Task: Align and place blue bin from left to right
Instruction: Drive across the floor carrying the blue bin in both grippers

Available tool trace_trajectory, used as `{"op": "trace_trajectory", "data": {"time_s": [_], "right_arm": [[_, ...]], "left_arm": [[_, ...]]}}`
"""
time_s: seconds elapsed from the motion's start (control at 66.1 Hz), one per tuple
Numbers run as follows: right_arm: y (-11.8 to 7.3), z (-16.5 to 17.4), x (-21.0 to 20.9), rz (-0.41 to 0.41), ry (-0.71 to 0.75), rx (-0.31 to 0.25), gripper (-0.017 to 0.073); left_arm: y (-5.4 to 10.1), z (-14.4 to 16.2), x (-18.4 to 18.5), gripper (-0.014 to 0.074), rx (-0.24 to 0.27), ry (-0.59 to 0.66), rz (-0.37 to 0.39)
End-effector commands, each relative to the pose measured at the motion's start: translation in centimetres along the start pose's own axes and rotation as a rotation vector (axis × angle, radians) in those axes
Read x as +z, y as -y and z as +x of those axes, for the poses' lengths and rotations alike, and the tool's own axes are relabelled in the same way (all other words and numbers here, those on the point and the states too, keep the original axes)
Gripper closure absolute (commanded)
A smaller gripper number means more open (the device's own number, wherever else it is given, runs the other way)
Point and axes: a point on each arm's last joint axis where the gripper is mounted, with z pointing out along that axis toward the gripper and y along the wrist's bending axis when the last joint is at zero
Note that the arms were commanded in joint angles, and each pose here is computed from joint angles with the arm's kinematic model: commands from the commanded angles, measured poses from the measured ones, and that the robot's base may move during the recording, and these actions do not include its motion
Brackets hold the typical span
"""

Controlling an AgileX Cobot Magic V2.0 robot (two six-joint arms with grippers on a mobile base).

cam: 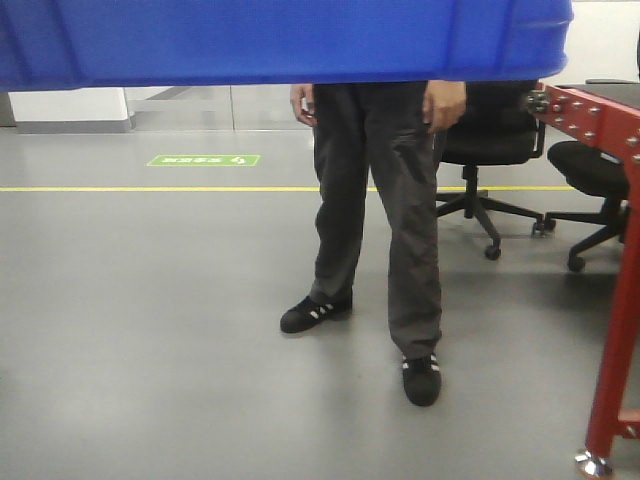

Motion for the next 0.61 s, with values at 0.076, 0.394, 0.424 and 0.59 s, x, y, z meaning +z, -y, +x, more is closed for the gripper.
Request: {"op": "trace_trajectory", "data": {"time_s": [0.076, 0.394, 0.424, 0.59], "right_arm": [[-0.44, -1.24, -1.66, -0.043, 0.118, -0.004, 0.0712], [-0.44, -1.24, -1.66, -0.043, 0.118, -0.004, 0.0712], [-0.44, -1.24, -1.66, -0.043, 0.118, -0.004, 0.0712], [-0.44, -1.24, -1.66, -0.043, 0.118, -0.004, 0.0712]], "left_arm": [[0.56, -1.36, -1.61, 0.0705, -0.001, 0.127, 0.049], [0.50, -1.37, -1.60, 0.0705, 0.004, 0.128, 0.042], [0.49, -1.37, -1.60, 0.0705, 0.005, 0.128, 0.041], [0.42, -1.38, -1.60, 0.0705, 0.011, 0.130, 0.033]]}}
